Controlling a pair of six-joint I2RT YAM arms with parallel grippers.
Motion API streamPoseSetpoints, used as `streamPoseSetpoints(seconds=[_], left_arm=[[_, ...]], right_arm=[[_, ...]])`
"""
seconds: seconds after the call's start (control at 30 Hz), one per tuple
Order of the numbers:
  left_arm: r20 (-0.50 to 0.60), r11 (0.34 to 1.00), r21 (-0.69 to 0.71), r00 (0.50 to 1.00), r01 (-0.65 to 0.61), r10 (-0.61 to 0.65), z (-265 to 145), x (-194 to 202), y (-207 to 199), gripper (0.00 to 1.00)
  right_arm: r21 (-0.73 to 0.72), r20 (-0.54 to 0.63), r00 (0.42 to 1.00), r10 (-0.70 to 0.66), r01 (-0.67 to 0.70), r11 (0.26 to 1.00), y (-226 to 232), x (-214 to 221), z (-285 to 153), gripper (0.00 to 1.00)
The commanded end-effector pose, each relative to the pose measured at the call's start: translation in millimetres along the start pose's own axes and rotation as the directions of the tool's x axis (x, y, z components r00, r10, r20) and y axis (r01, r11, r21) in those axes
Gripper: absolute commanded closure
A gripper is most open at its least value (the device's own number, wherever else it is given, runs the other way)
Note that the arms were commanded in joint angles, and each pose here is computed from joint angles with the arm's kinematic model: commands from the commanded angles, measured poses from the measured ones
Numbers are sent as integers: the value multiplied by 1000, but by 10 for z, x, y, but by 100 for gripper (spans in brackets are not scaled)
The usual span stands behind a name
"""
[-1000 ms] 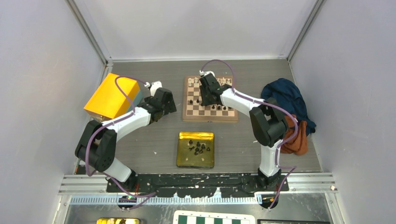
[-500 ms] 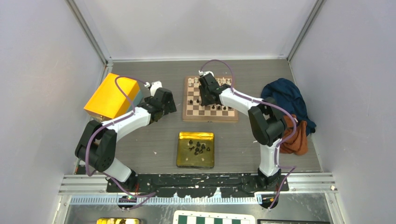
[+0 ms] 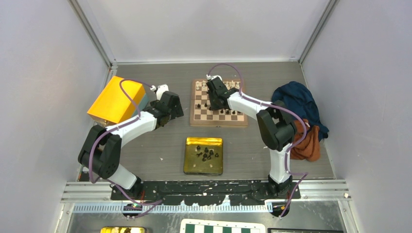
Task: Set up the chess pieces on the board
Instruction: Pick up the chess piece from the chessboard, then place the chess piece on the chessboard.
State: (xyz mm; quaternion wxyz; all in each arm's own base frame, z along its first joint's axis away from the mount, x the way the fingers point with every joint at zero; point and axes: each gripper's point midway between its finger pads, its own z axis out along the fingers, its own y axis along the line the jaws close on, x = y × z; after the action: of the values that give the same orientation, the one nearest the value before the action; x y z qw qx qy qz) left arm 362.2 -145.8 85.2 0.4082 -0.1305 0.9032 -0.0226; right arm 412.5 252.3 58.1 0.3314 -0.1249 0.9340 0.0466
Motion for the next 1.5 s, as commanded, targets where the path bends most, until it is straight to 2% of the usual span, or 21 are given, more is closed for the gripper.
streamPoseSetpoints(seconds=[0.0,0.13,0.43,1.33,1.47], left_arm=[[74,1000,14,997,26,-27,-9,-234,-99,18],[74,999,16,997,27,-28,-10,-232,-100,18],[73,999,20,997,35,-36,-31,-224,-92,18],[77,999,30,996,45,-47,-107,-251,-82,18],[74,999,29,996,44,-46,-99,-244,-85,18]], right_arm=[[-25,72,997,7,-5,1000,95,-274,-63,79],[-20,79,997,3,-2,1000,80,-292,-85,87],[-17,96,995,4,-2,1000,52,-317,-232,90],[-5,83,997,7,-7,1000,54,-96,-311,90],[-8,81,997,7,-6,1000,58,-81,-303,84]])
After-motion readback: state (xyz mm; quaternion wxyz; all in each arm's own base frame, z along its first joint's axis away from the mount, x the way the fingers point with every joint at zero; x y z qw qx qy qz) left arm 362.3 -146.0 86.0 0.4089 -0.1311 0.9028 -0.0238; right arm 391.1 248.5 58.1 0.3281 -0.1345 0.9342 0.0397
